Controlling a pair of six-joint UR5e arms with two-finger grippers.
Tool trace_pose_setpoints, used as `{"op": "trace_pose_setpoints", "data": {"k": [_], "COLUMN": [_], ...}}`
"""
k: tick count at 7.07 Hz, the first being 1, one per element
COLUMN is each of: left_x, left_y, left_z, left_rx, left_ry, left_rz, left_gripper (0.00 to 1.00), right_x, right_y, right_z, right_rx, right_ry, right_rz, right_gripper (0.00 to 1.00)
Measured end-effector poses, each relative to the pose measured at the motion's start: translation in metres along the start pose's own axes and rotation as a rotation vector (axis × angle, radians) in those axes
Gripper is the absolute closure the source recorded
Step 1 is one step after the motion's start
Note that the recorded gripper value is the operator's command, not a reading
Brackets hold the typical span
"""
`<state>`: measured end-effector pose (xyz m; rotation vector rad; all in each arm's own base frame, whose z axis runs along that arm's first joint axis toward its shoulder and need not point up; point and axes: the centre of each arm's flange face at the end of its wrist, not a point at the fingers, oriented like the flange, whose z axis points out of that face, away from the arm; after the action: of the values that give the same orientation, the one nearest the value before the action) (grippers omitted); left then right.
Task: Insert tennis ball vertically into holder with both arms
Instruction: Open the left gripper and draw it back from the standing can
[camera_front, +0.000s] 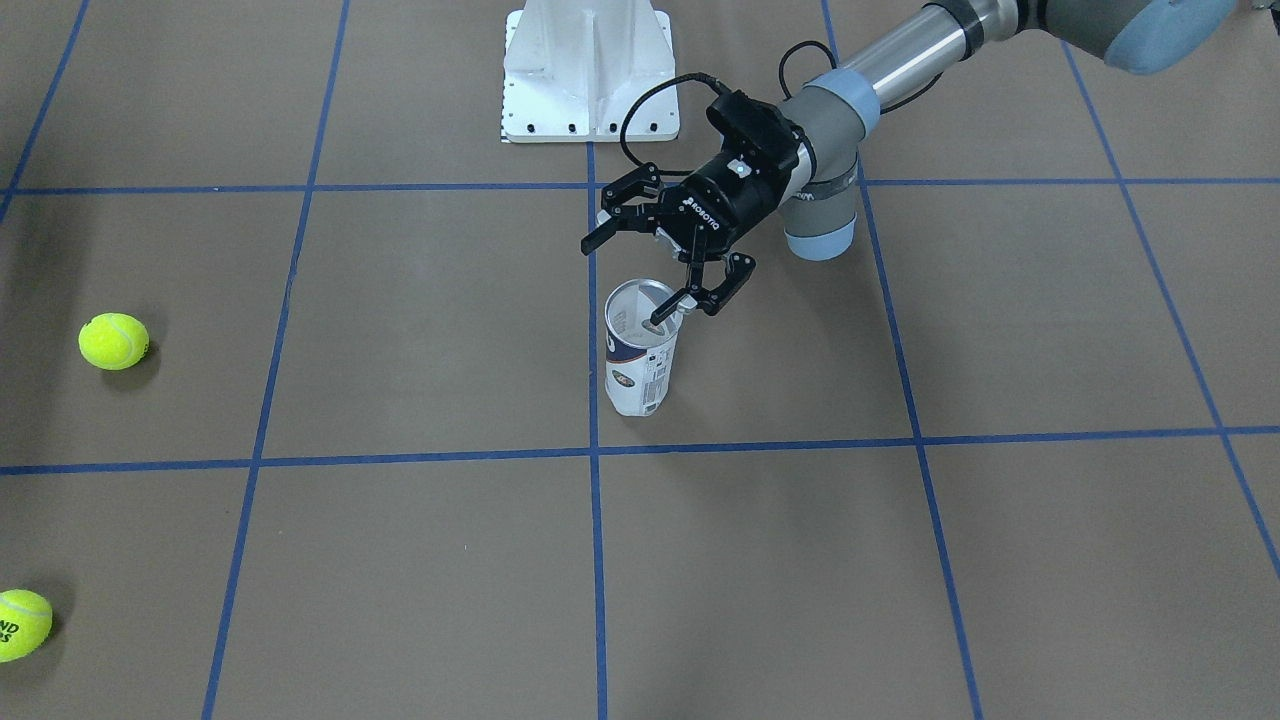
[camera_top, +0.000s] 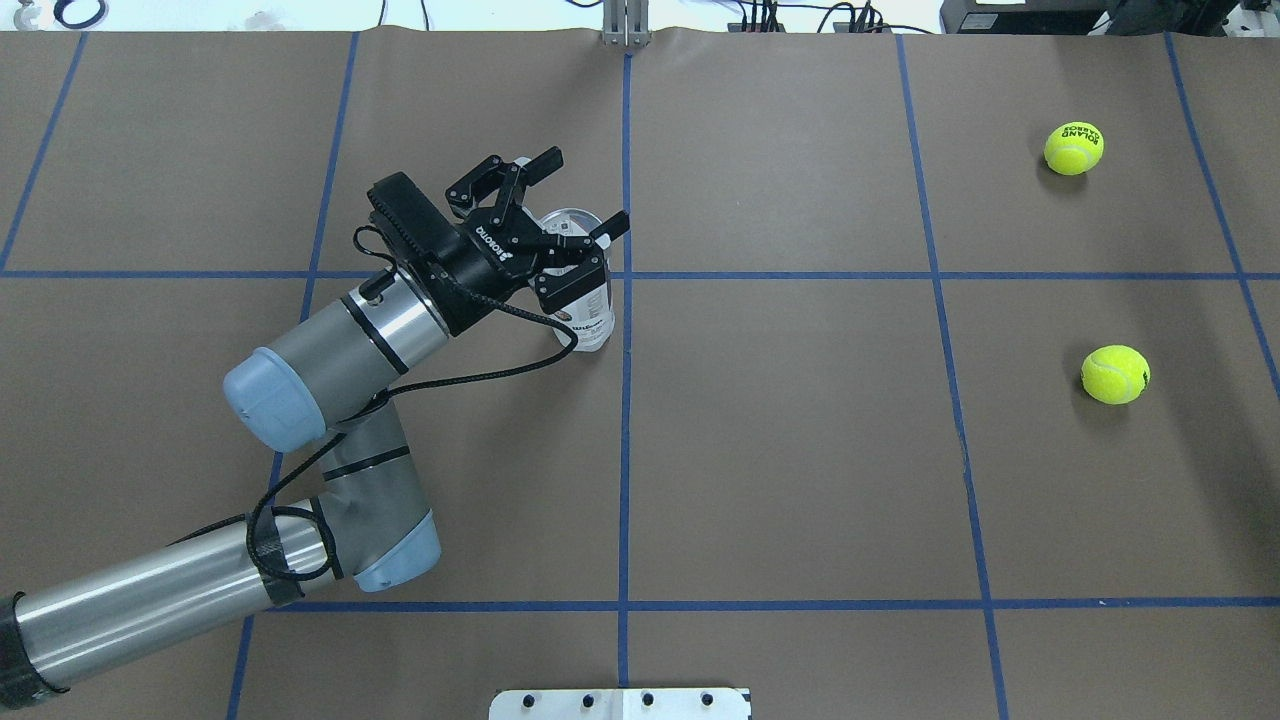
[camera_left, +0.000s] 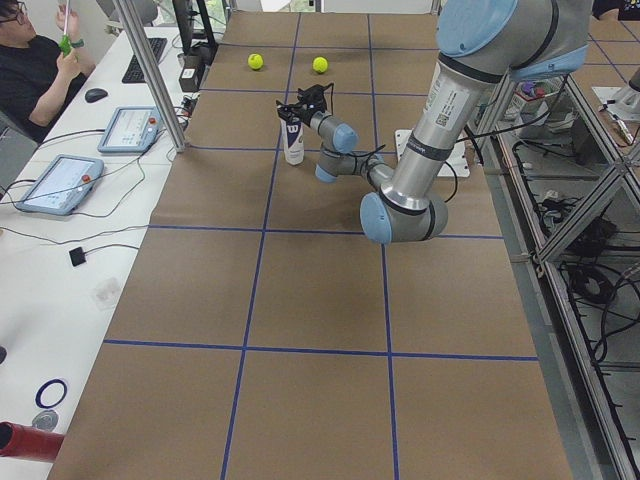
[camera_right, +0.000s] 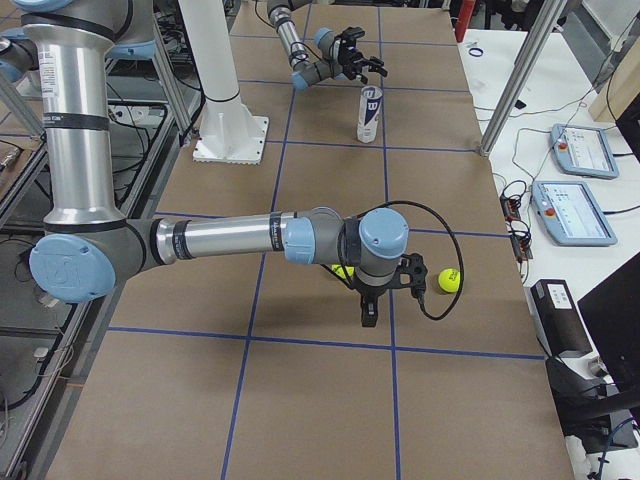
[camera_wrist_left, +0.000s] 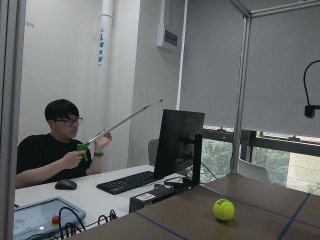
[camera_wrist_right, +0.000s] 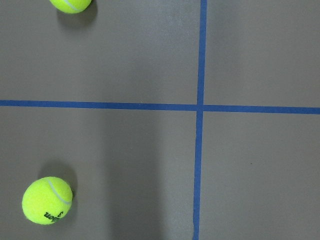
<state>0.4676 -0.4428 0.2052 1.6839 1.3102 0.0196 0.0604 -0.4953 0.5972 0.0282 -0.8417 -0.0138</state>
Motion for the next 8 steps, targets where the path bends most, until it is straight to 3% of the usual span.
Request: {"op": "trace_pose_setpoints", "data": {"k": [2, 4, 6, 8], "left_x": [-0.021, -0.064, -0.110, -0.135], "left_y": [-0.048, -0.066, -0.046, -0.012], "left_z": [-0.029, -0.080, -0.132, -0.158], "left_rx": [-0.084, -0.151, -0.286, -0.388], "left_ry": [-0.051, -0.101, -0.109, -0.138], "left_rz": [0.040, -0.037, -0.043, -0.036], "left_gripper": [0.01, 0.01, 0.01, 0.01], "right_x": [-0.012, -0.035, -0.054, -0.097], "right_y": [-0.003, -0.005, -0.008, -0.009], "right_z": [-0.012, -0.024, -0.009, 0.024], "right_rx": [0.023, 0.047, 0.024, -0.001], "right_ry": [0.004, 0.044, 0.043, 0.017], "right_rz": [-0.025, -0.076, -0.044, -0.070], "right_gripper": [0.01, 0.01, 0.00, 0.01]}}
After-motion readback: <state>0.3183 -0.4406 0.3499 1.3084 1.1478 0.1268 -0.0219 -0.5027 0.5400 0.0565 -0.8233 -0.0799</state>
